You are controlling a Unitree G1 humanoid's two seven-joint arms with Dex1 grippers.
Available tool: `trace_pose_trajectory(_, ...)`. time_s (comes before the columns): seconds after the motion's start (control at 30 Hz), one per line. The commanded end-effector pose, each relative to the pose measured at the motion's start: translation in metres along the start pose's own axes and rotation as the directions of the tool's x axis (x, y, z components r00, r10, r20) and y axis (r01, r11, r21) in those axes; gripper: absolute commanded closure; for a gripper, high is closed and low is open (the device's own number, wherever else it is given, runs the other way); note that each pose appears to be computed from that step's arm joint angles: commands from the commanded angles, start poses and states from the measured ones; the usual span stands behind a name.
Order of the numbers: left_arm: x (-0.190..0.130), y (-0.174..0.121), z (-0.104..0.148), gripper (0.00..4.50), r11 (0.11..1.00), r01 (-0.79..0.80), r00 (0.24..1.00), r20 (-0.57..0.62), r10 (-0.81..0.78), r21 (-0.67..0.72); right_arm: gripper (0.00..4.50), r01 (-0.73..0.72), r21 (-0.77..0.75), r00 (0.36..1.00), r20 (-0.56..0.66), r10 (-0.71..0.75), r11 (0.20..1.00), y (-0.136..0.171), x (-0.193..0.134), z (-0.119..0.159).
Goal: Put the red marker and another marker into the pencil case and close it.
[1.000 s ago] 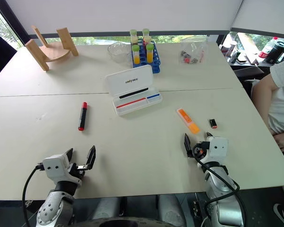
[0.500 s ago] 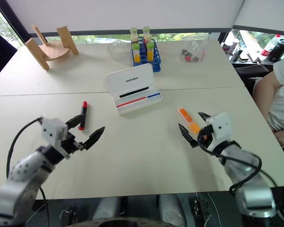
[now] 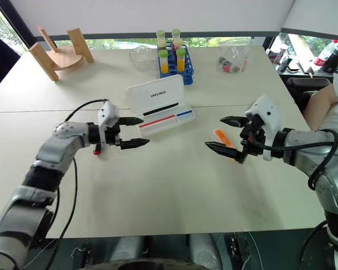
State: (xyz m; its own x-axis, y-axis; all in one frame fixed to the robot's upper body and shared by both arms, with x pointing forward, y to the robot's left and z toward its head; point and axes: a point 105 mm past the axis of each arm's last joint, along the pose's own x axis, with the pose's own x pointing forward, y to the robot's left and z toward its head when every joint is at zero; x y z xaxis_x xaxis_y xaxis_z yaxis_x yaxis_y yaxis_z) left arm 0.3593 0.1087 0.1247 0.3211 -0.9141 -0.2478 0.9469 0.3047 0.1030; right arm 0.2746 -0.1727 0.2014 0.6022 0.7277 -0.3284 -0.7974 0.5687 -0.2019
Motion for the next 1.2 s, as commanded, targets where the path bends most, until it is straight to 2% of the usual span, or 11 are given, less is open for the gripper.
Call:
trace_pose_trajectory(0.03,0.013,0.003,-0.005,0.05,0.998,0.047,0.998,-0.044,-0.045,0.042,0.0,0.012,-0.041,1.0,0.023,-0.011,0.999,0.001,-0.006,0.013)
trace_pose_trajectory(0.27,0.034,0.012,-0.023,0.05,0.999,0.023,0.993,-0.121,-0.019,0.034,0.0,0.055,-0.045,0.998,0.035,-0.053,0.997,0.001,-0.009,0.016)
trace_pose_trajectory(0.3,0.037,0.012,-0.024,0.29,1.0,0.021,0.992,-0.121,-0.019,0.018,0.0,0.06,-0.046,0.998,0.039,-0.058,0.997,0.001,-0.009,0.016)
trace_pose_trajectory(0.37,0.038,0.013,-0.026,0.93,1.0,0.02,0.992,-0.123,-0.02,0.004,0.0,0.066,-0.048,0.997,0.045,-0.064,0.997,0.0,-0.009,0.018)
trace_pose_trajectory(0.6,0.027,0.004,-0.03,4.46,0.995,0.098,0.987,-0.125,-0.102,-0.034,0.0,0.092,-0.068,0.994,0.056,-0.089,0.993,-0.008,-0.01,0.023)
trace_pose_trajectory(0.97,-0.017,-0.05,-0.038,4.46,0.956,0.292,0.943,-0.17,-0.287,0.008,0.0,0.102,-0.103,0.993,0.067,-0.095,0.989,-0.019,-0.01,0.03)
trace_pose_trajectory(1.2,-0.025,-0.061,-0.044,4.46,0.951,0.306,0.935,-0.202,-0.293,0.037,0.0,0.085,-0.113,0.995,0.068,-0.078,0.99,-0.02,-0.005,0.03)
